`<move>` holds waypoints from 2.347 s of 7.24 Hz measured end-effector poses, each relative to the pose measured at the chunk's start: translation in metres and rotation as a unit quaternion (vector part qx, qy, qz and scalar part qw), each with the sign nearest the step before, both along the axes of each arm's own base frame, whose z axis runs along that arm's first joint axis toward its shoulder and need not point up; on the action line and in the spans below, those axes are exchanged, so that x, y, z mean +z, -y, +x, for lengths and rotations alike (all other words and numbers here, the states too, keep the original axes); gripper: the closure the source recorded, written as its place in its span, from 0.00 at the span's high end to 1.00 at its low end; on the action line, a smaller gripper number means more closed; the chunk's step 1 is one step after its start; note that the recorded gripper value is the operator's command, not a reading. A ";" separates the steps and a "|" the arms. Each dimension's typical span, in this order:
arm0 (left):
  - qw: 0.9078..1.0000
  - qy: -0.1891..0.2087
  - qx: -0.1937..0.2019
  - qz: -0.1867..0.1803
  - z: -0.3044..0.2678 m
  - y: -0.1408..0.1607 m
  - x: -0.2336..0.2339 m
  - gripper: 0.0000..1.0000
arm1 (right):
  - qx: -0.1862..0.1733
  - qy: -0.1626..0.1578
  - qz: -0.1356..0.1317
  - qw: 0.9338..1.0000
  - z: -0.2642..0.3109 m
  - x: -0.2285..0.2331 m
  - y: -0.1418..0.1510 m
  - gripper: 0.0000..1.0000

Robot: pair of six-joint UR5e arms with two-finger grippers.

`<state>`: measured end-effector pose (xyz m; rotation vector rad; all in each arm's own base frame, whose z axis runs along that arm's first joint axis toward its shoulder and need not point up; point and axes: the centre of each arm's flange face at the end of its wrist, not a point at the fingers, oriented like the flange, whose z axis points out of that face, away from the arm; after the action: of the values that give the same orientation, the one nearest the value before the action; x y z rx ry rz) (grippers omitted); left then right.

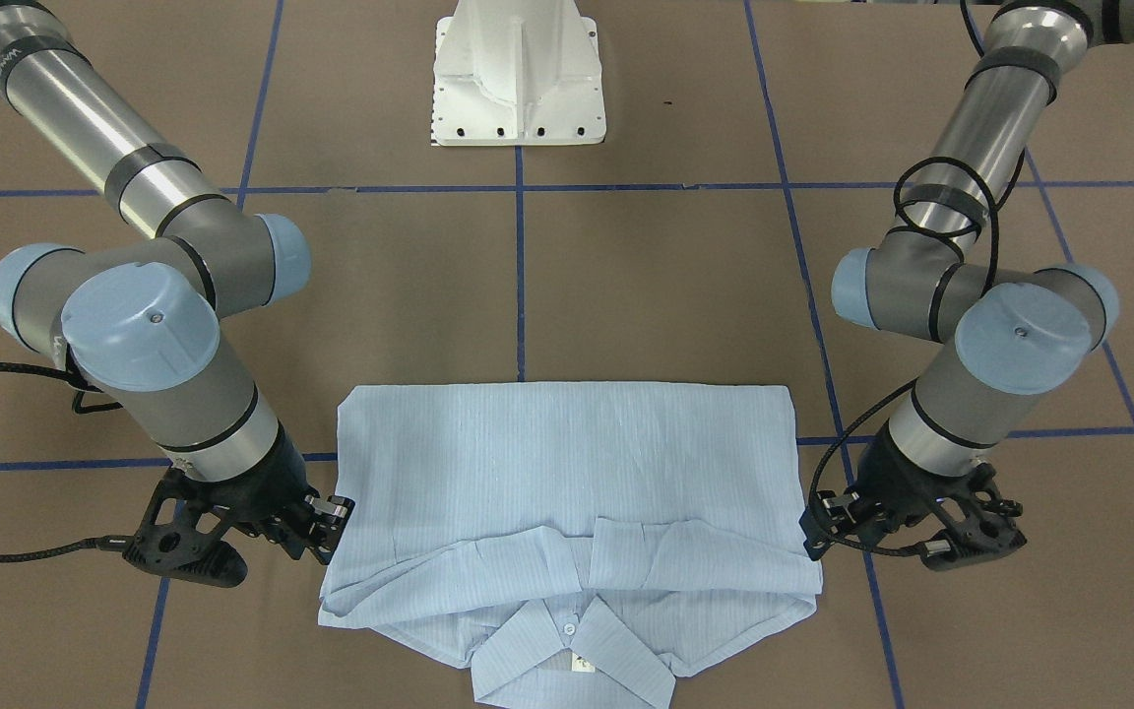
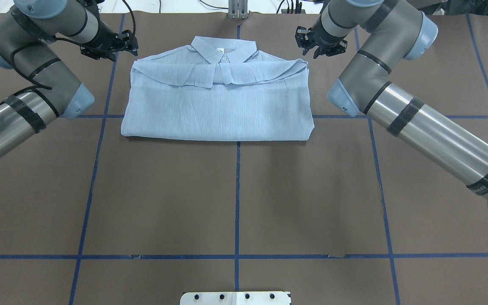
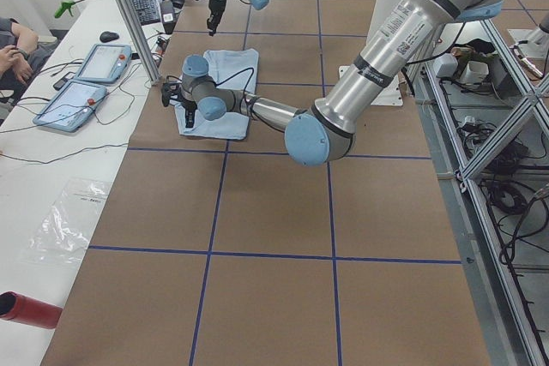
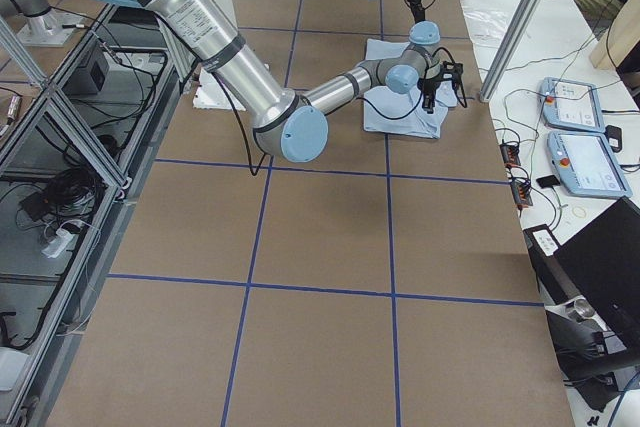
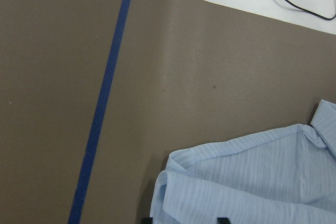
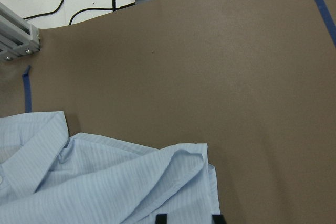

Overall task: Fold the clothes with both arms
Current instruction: 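Lay the hem down near the collar and open both grippers, then move the right gripper down to the folded shirt's side edge and grasp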

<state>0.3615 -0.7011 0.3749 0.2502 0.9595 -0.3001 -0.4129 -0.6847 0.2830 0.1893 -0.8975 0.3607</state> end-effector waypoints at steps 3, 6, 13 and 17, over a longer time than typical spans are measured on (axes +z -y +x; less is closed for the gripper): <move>1.000 -0.006 -0.001 0.006 -0.010 -0.008 -0.006 1.00 | -0.016 -0.003 0.001 1.000 -0.007 0.017 -0.019 1.00; 1.000 -0.015 -0.003 0.013 -0.023 -0.027 -0.017 1.00 | -0.066 0.004 0.003 0.998 -0.033 0.051 -0.110 0.99; 1.000 -0.023 -0.012 0.007 -0.029 -0.035 -0.025 1.00 | -0.105 0.001 0.004 0.994 -0.058 0.069 -0.160 0.47; 1.000 -0.025 -0.015 0.003 -0.029 -0.035 -0.024 0.99 | -0.103 -0.006 0.007 0.995 -0.054 0.074 -0.156 0.37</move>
<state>0.3326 -0.6661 0.3505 0.2647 1.0069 -0.3330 -0.4667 -0.5292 0.3569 0.1099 -0.8997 0.1619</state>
